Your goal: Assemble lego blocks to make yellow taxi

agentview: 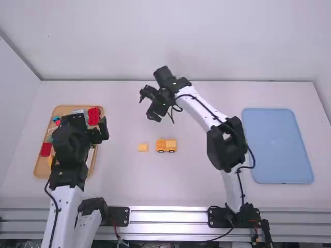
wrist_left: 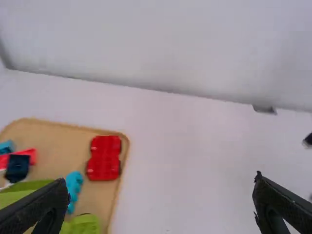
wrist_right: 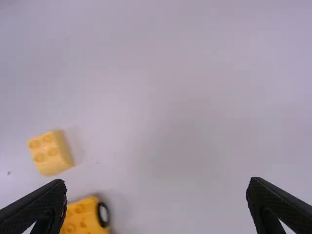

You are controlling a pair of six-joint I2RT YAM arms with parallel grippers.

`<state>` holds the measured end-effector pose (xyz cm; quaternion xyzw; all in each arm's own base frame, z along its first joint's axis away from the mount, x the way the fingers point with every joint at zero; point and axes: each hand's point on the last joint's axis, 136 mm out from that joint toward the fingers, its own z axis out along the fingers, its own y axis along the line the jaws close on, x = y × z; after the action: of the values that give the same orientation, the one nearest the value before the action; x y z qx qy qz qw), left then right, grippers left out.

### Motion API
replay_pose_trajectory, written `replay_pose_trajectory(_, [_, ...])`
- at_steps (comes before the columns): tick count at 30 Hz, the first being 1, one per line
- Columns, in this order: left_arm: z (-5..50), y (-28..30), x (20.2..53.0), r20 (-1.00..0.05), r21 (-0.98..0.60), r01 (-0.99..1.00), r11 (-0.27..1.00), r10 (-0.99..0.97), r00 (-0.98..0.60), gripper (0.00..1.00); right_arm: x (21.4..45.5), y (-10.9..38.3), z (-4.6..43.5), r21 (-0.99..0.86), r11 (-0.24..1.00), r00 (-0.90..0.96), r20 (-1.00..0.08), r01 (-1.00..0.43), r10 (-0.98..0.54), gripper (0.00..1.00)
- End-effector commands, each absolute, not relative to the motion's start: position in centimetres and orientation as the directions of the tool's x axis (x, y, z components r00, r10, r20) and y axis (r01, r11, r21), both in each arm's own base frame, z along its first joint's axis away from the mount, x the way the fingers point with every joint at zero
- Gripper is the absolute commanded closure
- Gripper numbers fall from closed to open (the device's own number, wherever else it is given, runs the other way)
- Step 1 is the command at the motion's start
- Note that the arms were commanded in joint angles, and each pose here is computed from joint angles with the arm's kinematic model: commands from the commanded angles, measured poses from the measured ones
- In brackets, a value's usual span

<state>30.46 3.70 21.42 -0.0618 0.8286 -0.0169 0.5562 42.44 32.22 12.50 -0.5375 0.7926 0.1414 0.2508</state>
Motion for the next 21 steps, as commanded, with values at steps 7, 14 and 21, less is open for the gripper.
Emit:
replay_pose_trajectory(7, [19.1,-0.9,34.2,-0.804,-0.065,0.318,0.946,0.139,-0.578,0.01,41.1,25.2,16.4,-0.136,0.624,-0.361,-0.712,-0.770,-0.602,0.02])
replay_pose_trajectory(14, [13.8,-3.5,34.4,-0.499,0.040,0.665,0.746,0.591,-0.634,0.01,40.4,17.8,17.4,-0.087,0.801,-0.400,-0.831,-0.592,-0.386,0.01])
replay_pose_trajectory(21, [6.8,-6.0,32.3,-0.190,-0.033,0.903,0.428,0.885,-0.426,0.01,40.8,13.4,16.6,-0.029,0.883,-0.430,-0.866,-0.469,-0.257,0.02])
